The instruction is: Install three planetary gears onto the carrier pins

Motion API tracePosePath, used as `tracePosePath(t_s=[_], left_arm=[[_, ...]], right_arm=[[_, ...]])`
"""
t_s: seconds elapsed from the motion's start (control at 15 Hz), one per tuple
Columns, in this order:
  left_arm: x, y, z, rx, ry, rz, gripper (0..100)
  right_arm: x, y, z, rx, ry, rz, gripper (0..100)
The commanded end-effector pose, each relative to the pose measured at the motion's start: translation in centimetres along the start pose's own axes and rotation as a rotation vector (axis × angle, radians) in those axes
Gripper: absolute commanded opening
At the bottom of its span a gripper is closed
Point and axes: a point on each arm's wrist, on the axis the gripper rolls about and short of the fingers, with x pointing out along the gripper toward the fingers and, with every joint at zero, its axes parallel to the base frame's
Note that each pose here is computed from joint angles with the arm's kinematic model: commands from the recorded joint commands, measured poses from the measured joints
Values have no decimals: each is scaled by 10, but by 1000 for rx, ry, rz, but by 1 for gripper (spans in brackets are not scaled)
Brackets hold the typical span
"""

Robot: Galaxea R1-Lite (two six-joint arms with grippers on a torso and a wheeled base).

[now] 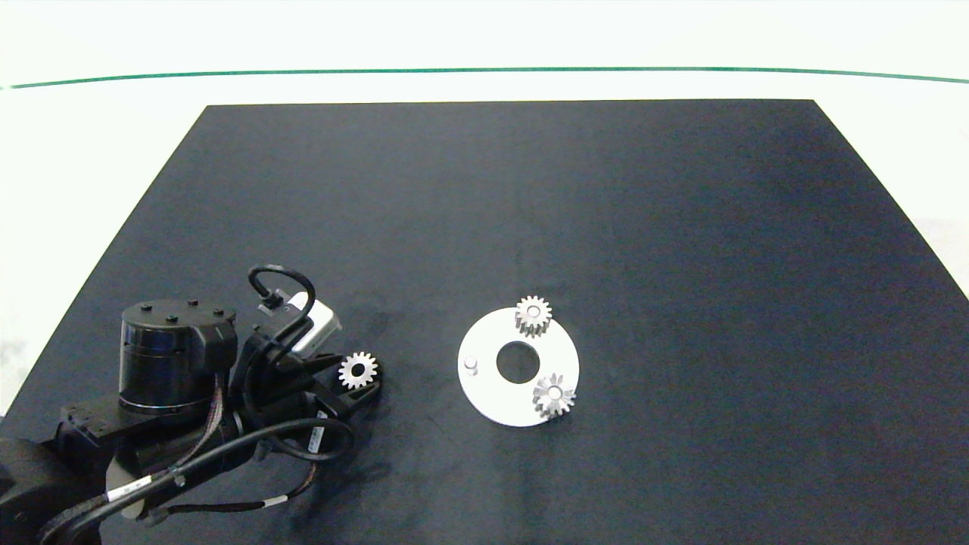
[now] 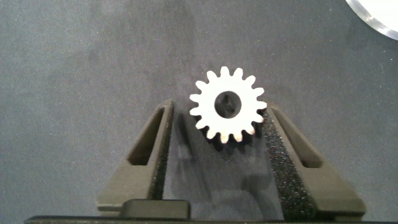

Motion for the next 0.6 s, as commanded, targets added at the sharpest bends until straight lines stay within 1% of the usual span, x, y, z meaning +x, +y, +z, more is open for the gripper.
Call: tracePosePath(t_s=[0.07, 0.6], left_arm=[[-1, 0, 0, 0, -5, -1, 47], [0, -1, -1, 2, 2, -3, 32]], right_arm=[[1, 0, 0, -4, 6, 0, 100], [0, 0, 0, -3, 3, 0, 100]])
